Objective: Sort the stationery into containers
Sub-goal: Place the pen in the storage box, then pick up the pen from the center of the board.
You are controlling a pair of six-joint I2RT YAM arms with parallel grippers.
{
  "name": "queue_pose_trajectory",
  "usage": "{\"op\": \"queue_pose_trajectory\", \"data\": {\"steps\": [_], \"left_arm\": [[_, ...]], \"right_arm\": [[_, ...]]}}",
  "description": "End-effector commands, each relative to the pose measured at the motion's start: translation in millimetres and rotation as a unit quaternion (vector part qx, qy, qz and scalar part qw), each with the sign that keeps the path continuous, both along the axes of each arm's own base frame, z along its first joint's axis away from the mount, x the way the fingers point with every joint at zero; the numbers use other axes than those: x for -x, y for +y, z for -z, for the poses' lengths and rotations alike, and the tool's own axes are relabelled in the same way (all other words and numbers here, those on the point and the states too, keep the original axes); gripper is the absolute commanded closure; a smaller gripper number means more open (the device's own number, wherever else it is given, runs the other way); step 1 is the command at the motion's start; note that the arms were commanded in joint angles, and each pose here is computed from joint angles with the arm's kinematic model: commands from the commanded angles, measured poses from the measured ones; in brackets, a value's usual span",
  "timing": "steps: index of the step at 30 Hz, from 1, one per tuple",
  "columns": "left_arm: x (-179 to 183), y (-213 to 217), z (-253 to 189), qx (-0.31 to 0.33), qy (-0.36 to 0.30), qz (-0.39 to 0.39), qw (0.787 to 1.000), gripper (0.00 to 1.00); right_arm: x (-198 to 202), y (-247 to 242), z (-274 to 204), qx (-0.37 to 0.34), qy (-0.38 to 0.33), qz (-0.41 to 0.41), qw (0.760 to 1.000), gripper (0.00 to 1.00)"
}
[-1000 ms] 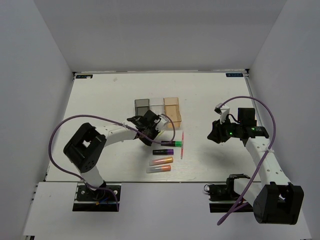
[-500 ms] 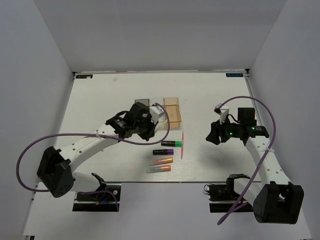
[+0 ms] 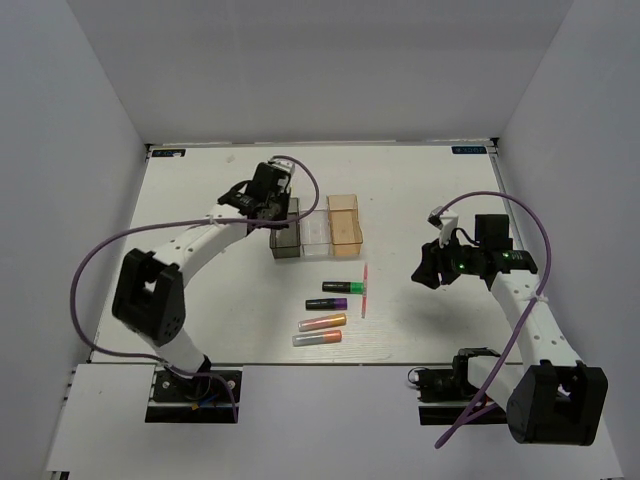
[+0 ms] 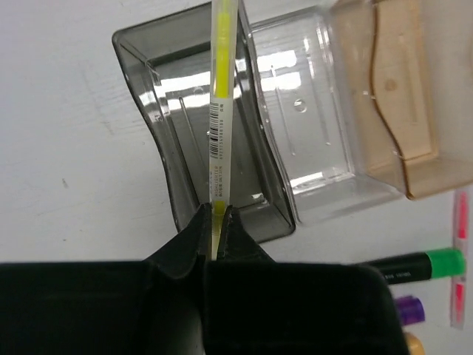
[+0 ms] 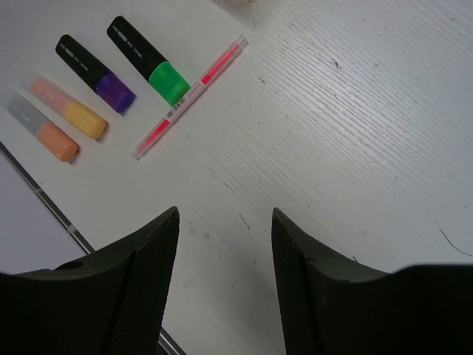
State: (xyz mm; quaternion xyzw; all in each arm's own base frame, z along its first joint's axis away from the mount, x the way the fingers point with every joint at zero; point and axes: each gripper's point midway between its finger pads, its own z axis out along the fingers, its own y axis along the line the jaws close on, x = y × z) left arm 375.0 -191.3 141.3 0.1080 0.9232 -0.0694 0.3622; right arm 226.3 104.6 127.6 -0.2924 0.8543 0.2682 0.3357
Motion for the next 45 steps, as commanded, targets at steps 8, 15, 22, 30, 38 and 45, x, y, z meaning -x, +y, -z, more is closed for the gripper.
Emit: {"op": "queue_pose_trajectory", "data": {"steps": [8,15,22,30,38,45], "left_arm": [[-48,2,25,-0.002,0.003,-0.093,0.996,0.75],[-37,2,32,0.006,0.009,-0.084,0.996,0.35],[15,-13,-24,0.019,-0.040,0.003,0.999,0.62],[183,-43,6,0.004,0.013,0.225,0.974,0.24],[248,-21,49,0.022,0.002,0.241,0.970,0.21],[253,-12,64,0.006,-0.017,0.224,0.974,0.21]], "right_arm": [[-5,6,-11,-0.009,-0.002,-0.009,1.000,0.42],[-6,9,-6,0.001,0.017,-0.018,1.000,0.33],[-18,37,19,0.039,0.088,-0.008,0.995,0.56],[-43,88,50,0.089,0.144,0.065,0.983,0.53],[-62,111,76,0.104,0.158,0.127,0.974,0.54],[-69,118,96,0.111,0.158,0.172,0.966,0.58]]}}
